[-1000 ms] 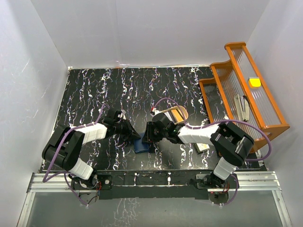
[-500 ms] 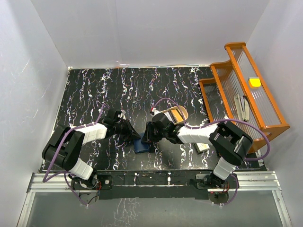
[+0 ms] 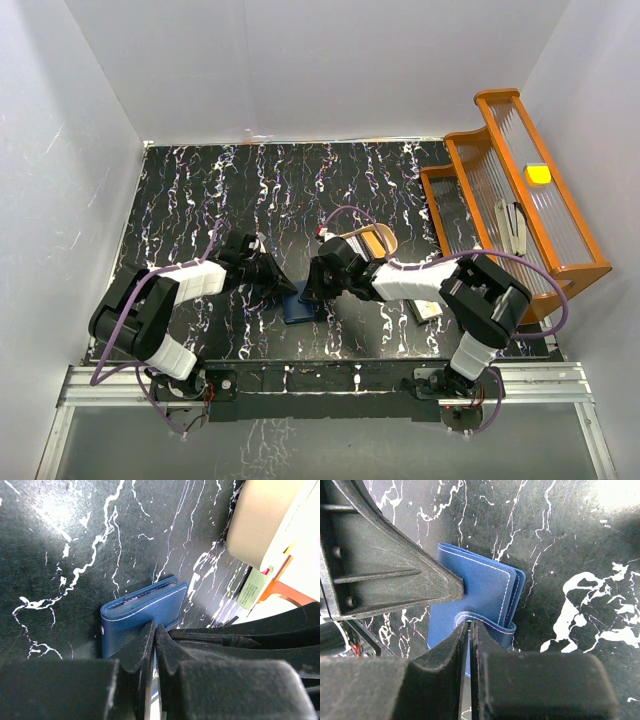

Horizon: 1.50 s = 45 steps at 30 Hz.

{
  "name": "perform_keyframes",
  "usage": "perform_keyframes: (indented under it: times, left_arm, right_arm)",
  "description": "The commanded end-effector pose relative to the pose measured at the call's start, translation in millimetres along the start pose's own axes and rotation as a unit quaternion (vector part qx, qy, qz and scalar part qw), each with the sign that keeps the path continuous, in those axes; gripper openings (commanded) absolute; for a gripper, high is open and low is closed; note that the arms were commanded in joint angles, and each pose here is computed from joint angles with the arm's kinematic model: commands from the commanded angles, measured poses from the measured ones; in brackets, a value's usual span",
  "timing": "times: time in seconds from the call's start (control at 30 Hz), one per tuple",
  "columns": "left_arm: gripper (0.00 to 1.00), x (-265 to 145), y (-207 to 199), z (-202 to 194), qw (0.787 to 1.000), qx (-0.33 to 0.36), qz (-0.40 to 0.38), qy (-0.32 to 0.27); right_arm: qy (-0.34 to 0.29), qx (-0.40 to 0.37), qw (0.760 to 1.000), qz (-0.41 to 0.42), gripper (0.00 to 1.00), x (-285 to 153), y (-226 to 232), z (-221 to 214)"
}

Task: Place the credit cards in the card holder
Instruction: Close the card holder at the center of the board.

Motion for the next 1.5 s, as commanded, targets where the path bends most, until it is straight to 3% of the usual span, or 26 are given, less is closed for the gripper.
perform_keyframes:
  times: [0.0,0.43,0.77,1.33,1.47]
  left_arm:
    - [0.04,7,35,-11,0.997,-0.017,0.076,0.005]
    - [0.04,8,38,-12,0.997,-0.02,0.079,0.007]
    - [0.04,7,42,-14,0.996,-0.028,0.087,0.007]
    - [0.05,4,45,-16,0.995,-0.028,0.092,0.004]
    - [0.12,-2,39,-13,0.996,-0.025,0.088,-0.013]
  right_arm:
    - [0.026,-0.019,0.999,-0.044,0.06,12,-15,-11]
    - [0.073,-0.038,0.992,-0.094,0.05,25,-31,-28]
    - [0.088,-0.05,0.978,-0.181,0.04,25,-50,-30]
    - [0.133,-0.083,0.954,-0.254,0.02,30,-69,-32]
    - [0.127,-0.089,0.954,-0.255,0.02,30,-65,-26]
Point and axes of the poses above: each gripper's point midway between its finger pads, its own x axis out along the fingers, its own y axis along the line the jaws close on, z = x × y, the point moved 6 cm from there along -x, back along the fingers, and after that the axes turned 6 degrees about -x, right-handed, at the moved point
